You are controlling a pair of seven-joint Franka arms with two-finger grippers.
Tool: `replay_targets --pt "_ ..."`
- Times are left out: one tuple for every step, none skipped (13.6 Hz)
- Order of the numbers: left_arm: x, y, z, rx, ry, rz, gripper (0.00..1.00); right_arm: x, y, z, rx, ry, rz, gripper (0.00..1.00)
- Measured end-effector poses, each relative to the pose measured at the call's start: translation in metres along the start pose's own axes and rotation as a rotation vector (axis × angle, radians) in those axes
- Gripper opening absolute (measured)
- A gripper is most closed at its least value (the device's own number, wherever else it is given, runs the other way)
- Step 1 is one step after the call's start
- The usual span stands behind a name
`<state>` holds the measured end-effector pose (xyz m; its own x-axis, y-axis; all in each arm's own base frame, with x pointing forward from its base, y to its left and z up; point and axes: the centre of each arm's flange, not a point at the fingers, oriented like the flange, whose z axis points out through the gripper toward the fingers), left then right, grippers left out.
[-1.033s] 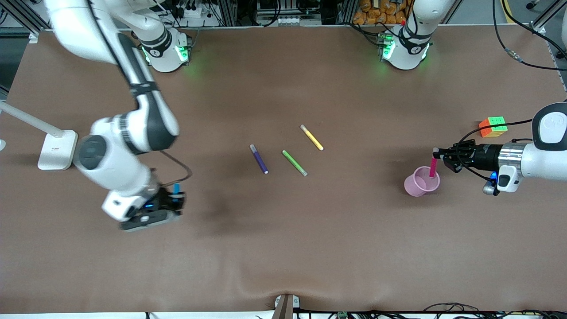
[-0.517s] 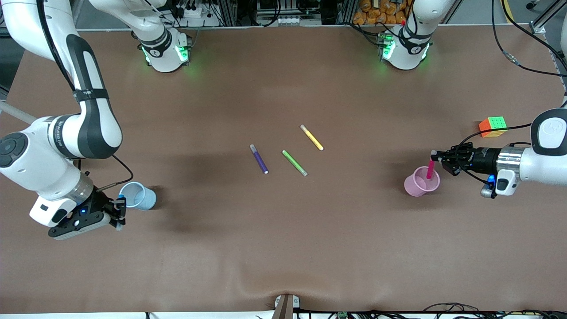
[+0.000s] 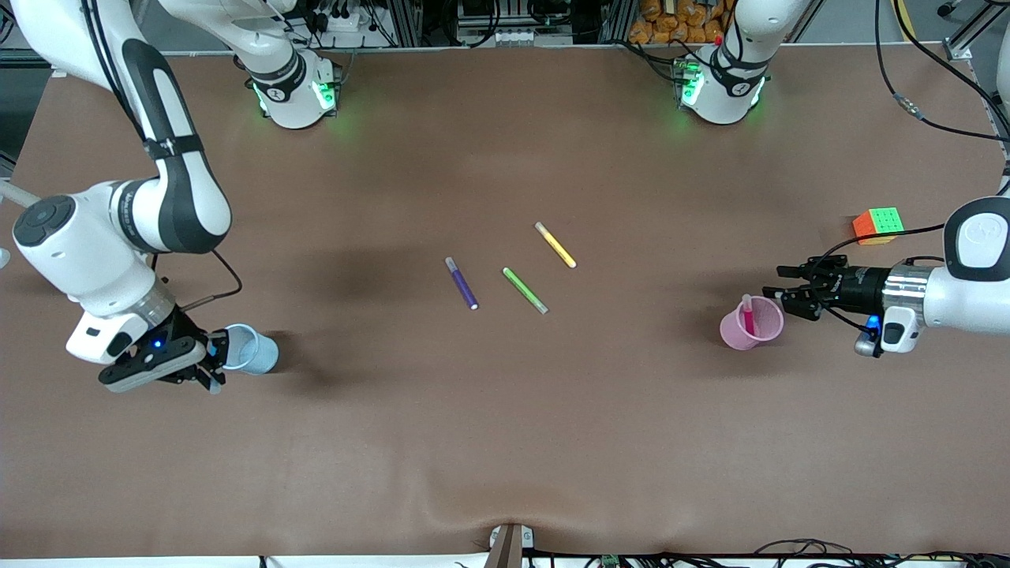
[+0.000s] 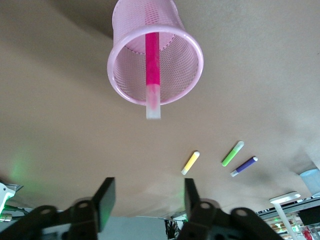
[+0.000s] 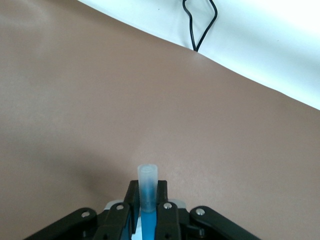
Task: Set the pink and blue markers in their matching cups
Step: 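Lower the pink marker into the pink cup while the right gripper carries blue marker, then release the pink marker and raise the left gripper while the right gripper lowers blue marker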
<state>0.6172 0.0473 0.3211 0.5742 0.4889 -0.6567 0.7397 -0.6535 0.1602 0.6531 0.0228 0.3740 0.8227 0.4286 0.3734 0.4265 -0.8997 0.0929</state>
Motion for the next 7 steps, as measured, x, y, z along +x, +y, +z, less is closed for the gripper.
replay_targets --pt "-0.001 0.001 -0.003 -0.003 0.003 -0.001 0.81 -0.004 -0.002 -0.002 0.0 0.0 -0.001 0.17" --pt "-0.003 0.003 -0.007 0.0 0.002 -0.001 0.92 -0.008 -0.004 -0.003 -0.001 0.003 -0.007 0.17" --pt "-0.005 0.005 -0.011 0.006 -0.003 -0.002 1.0 -0.011 -0.006 -0.002 -0.006 0.012 -0.019 0.17" --pt "-0.009 0.006 -0.017 0.013 -0.007 0.001 1.0 -0.014 -0.007 0.0 -0.012 0.029 -0.033 0.17" --pt "-0.012 0.008 -0.022 0.018 -0.01 0.005 1.0 -0.018 -0.007 0.003 -0.02 0.044 -0.049 0.17" --pt "-0.015 0.009 -0.027 0.022 -0.01 0.008 1.0 -0.021 -0.007 0.006 -0.028 0.056 -0.062 0.17" --pt "-0.018 0.01 -0.031 0.025 -0.005 0.011 1.0 -0.024 -0.008 0.008 -0.037 0.066 -0.07 0.17"
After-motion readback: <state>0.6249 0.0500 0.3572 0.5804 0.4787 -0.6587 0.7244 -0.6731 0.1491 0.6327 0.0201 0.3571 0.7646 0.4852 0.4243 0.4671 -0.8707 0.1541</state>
